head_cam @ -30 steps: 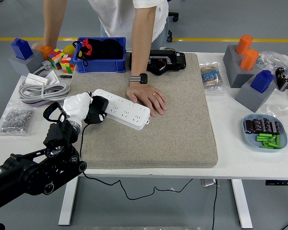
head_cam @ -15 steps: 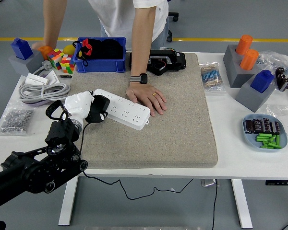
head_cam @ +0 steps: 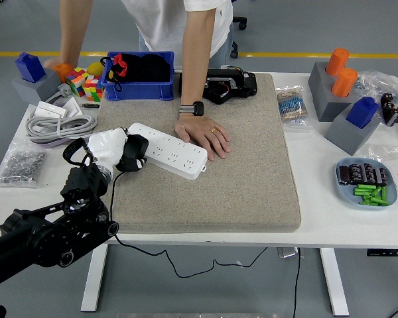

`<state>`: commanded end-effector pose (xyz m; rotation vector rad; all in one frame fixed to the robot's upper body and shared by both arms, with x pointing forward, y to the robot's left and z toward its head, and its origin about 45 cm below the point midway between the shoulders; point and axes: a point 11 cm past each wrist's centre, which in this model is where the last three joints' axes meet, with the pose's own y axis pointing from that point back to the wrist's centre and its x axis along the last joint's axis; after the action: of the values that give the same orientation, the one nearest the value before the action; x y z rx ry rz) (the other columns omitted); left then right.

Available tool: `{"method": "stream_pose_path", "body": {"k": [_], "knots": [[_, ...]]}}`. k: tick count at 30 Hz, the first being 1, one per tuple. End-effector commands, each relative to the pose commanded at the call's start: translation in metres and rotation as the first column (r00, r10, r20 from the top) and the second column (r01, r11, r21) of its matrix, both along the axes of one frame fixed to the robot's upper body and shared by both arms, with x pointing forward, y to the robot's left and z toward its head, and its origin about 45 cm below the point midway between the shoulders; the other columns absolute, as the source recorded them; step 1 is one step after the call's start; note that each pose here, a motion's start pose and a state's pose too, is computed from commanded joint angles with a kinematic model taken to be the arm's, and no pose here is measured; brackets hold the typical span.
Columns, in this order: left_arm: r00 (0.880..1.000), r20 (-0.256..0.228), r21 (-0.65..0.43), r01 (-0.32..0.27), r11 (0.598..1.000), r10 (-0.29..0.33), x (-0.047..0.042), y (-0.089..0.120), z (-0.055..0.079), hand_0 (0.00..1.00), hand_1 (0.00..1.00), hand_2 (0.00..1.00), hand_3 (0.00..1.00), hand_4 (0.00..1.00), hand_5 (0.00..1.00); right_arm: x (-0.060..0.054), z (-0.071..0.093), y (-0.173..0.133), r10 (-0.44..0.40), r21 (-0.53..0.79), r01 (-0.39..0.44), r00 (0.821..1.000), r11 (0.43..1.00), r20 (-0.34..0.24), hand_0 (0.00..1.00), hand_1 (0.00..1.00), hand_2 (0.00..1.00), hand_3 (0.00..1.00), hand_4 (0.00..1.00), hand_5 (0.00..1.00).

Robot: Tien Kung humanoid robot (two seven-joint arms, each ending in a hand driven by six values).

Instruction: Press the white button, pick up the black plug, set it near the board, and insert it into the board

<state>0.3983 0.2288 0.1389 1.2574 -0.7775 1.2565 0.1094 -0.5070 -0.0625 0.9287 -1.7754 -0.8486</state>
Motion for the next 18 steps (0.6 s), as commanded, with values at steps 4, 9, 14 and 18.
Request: {"method": "stream_pose_path", "body": {"k": [4, 9, 14, 18], "knots": [[1.0, 0.004, 0.004, 0.002, 1.0, -0.002, 0.0006, -0.0008, 0.0007, 0.234, 0.216, 0.249, 0.498, 0.654, 0.002, -0.001, -0.0001, -0.0003, -0.001, -0.001, 0.001, 1.0, 1.0, -0.003, 0.624, 0.594, 0.586, 0.579, 0.643, 0.377], [1.0, 0.005, 0.004, 0.006, 1.0, -0.006, 0.0012, -0.0028, 0.0011, 0.233, 0.215, 0.249, 0.497, 0.653, 0.002, -0.0004, -0.0001, -0.0001, 0.0, 0.0, 0.0, 1.0, 1.0, -0.001, 0.624, 0.594, 0.586, 0.579, 0.643, 0.377], [1.0, -0.007, 0.01, 0.015, 1.0, -0.015, 0.003, -0.0052, 0.0021, 0.231, 0.212, 0.248, 0.496, 0.653, 0.002, -0.0008, -0.0001, -0.0002, -0.001, 0.0, 0.001, 1.0, 1.0, -0.001, 0.624, 0.594, 0.586, 0.579, 0.643, 0.376], [0.999, -0.015, 0.016, 0.028, 0.999, -0.028, 0.0065, -0.0066, 0.008, 0.231, 0.212, 0.248, 0.496, 0.653, 0.002, -0.0008, 0.0001, -0.0007, 0.0, -0.001, 0.0, 1.0, 1.0, -0.002, 0.624, 0.594, 0.586, 0.579, 0.643, 0.376]]}}
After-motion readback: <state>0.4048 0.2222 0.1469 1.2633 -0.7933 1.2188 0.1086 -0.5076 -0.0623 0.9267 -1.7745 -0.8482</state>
